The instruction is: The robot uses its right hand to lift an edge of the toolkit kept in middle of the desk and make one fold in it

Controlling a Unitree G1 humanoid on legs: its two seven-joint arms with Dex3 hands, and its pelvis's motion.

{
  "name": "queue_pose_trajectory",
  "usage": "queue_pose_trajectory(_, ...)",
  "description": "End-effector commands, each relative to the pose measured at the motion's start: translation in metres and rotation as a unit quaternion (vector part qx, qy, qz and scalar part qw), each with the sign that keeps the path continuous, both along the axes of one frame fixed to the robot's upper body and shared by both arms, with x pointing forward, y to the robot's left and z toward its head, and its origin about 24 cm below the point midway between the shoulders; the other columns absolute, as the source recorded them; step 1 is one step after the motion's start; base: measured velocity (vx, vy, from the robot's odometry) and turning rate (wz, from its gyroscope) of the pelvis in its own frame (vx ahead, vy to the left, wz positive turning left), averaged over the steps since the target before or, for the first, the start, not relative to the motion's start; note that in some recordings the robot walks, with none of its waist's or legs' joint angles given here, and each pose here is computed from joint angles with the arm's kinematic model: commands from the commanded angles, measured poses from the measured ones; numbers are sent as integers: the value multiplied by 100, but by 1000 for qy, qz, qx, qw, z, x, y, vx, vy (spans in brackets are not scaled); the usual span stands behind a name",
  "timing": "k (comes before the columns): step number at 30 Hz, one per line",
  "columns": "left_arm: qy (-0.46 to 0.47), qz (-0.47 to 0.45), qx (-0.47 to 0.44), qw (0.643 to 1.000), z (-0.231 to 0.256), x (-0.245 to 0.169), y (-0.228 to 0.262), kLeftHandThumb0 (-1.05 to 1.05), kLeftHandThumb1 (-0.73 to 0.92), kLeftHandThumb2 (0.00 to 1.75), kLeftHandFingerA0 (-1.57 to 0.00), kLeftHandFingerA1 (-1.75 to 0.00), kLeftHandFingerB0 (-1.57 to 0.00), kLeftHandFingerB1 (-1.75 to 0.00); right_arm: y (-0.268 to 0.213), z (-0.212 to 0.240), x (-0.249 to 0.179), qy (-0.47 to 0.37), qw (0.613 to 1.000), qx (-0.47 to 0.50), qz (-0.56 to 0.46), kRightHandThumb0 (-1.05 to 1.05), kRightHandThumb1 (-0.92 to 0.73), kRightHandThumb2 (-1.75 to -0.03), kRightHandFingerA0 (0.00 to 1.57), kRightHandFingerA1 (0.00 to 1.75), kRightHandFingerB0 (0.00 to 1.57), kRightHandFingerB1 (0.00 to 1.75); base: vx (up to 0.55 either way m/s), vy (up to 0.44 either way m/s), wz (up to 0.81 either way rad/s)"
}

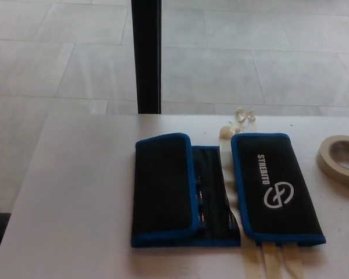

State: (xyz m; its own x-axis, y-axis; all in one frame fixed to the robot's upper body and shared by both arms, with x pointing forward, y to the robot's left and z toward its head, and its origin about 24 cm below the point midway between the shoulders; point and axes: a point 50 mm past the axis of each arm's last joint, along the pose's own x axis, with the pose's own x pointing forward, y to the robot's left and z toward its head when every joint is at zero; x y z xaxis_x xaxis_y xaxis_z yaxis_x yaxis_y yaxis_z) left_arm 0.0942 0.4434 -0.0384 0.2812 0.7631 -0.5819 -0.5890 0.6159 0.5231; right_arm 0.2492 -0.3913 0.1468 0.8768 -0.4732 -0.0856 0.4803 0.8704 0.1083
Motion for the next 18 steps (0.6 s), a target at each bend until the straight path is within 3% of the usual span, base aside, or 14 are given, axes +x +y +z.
queue_pose_trajectory(1,-12,5,3,1000,7,-1,6,-58,49,55,-70,-73,-68,-60,-110,-22,-113,-98,921,193,-323,-62,-62,-111,102,94,74,85,0,0,0)
queue_pose_trajectory(2,-12,5,2,1000,7,-1,6,-58,49,55,-70,-73,-68,-60,-111,-23,-114,-98,919,196,-328,-62,-62,-111,102,94,74,85,0,0,0)
queue_pose_trajectory(3,-8,3,1,1000,5,-1,5,-58,50,55,-72,-73,-68,-59,-114,-27,-120,-103,908,202,-352,-71,-76,-62,107,85,69,83,0,0,0)
queue_pose_trajectory(5,-8,15,-5,1000,4,-4,5,-56,51,56,-73,-69,-65,-58,-114,-54,-139,-105,883,222,-401,-71,-80,-63,72,99,38,85,0,0,0)
queue_pose_trajectory(6,-8,18,-6,1000,4,-4,5,-55,51,55,-73,-69,-65,-59,-112,-62,-143,-103,876,231,-411,-71,-79,-64,64,100,33,83,0,0,0)
queue_pose_trajectory(10,-14,17,-5,1000,3,-2,3,-58,51,56,-72,-71,-65,-63,-110,-74,-148,-93,857,252,-440,-71,-76,-63,64,100,31,85,0,0,0)
queue_pose_trajectory(11,-20,20,-6,1000,3,0,3,-58,51,56,-76,-74,-61,-62,-102,-96,-154,-90,833,282,-468,-60,-50,-99,52,89,2,62,0,0,0)
queue_pose_trajectory(12,-28,24,-10,999,2,1,2,-59,52,56,-75,-75,-60,-62,-98,-104,-156,-86,817,291,-490,-64,-72,-57,41,125,0,83,0,0,0)
queue_pose_trajectory(13,-29,25,-10,999,2,0,2,-59,52,56,-75,-75,-60,-62,-98,-104,-156,-86,815,292,-493,-64,-72,-57,41,125,0,83,0,0,0)
queue_pose_trajectory(14,-32,23,-14,999,3,0,3,-60,39,82,-67,-73,-54,-65,-91,-118,-158,-63,801,286,-522,-60,-66,-62,73,148,5,82,0,0,0)
queue_pose_trajectory(15,-34,29,-15,999,3,1,3,-59,51,56,-70,-66,-58,-57,-87,-125,-159,-61,797,285,-528,-58,-68,-58,111,168,23,118,0,0,0)
queue_pose_trajectory(16,-34,28,-14,999,3,1,2,-59,51,56,-71,-68,-60,-59,-85,-128,-160,-64,796,285,-530,-61,-54,-77,104,151,41,102,0,0,0)
queue_pose_trajectory(17,-30,26,-12,999,3,1,2,-59,51,56,-73,-69,-62,-60,-81,-133,-161,-61,796,281,-533,-50,-60,-58,124,170,28,102,0,0,0)
queue_pose_trajectory(18,-31,24,-12,999,3,2,2,-60,51,56,-74,-74,-61,-62,-76,-139,-160,-42,798,272,-537,-55,-40,-87,157,156,38,82,0,0,0)
